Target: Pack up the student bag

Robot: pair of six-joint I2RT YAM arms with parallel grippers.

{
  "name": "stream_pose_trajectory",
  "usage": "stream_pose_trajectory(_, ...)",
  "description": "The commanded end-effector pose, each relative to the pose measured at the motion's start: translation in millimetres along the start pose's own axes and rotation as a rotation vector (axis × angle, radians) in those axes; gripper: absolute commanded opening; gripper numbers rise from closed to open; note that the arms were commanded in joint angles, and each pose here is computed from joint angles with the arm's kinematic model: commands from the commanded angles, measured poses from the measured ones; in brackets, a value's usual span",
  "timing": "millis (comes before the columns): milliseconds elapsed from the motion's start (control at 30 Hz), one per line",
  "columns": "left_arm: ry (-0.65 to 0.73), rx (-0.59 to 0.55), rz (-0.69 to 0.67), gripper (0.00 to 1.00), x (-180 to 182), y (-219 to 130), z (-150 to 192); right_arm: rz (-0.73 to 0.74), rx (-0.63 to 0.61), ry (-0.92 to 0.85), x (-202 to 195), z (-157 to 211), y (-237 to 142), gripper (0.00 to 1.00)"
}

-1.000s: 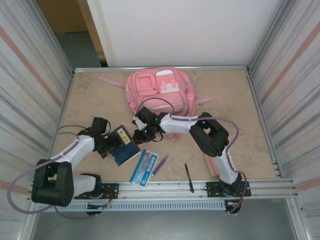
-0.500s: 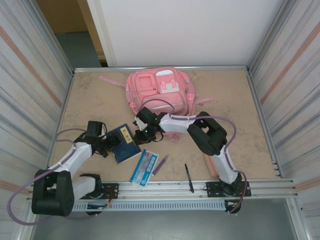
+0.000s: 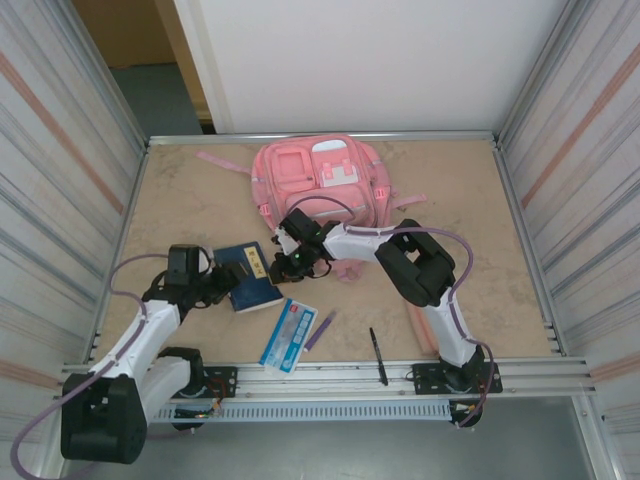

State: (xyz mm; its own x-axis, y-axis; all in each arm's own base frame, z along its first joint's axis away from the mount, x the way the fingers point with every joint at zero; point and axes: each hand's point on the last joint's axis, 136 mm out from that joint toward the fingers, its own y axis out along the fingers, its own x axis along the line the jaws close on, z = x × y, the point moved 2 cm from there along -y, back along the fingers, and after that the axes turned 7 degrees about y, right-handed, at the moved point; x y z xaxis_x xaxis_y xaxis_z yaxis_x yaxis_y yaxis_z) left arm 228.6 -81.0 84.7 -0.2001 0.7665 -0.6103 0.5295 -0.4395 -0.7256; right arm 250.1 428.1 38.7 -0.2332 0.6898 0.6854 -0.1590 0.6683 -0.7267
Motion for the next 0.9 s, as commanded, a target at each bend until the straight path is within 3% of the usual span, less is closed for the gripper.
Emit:
stream_pose_trajectory(0, 0.003, -0.007, 0.009, 0.38, -8.8, -7.8, -4.1, -0.06, 0.021, 0.014, 3.3, 8.6, 3.9, 0.21)
stream_pose_trajectory(100, -0.002, 0.003, 0.015, 0.26, -11.5, -6.5, -6.0, -0.109, -0.023, -0.017, 12.7, 3.3, -8.5, 0.25)
stream_pose_trajectory(200, 0.015, 0.031, 0.012, 0.0, -15.6, -5.7, -8.7, -0.149, -0.085, -0.086, 23.9, -3.7, -27.2, 0.31)
stream_pose_trajectory(333, 0.025, 0.045, 0.02, 0.0, -26.5, -14.3, -13.6, -0.16, -0.212, -0.216, 40.7, -9.1, -69.0, 0.4)
stream_pose_trajectory(533, 0.015, 0.014, 0.148, 0.0, -66.8, -39.6, -29.7, 0.064, -0.531, -0.637, 70.1, 8.4, -150.7, 0.49)
stream_pose_trajectory(667, -0.102, 0.049, 0.135, 0.0, -78.9, -54.4, -33.2, 0.186, -0.585, -1.047, 92.0, 48.0, -155.5, 0.52)
stream_pose_trajectory(800, -0.239, 0.14, 0.228, 0.0, -100.3, -58.3, -27.2, 0.257, -0.613, -1.234, 107.9, 72.5, -152.0, 0.55)
stream_pose_trajectory(867, -0.269, 0.158, 0.262, 0.0, -107.8, -56.5, -23.9, 0.311, -0.648, -1.3, 109.7, 75.3, -148.4, 0.62)
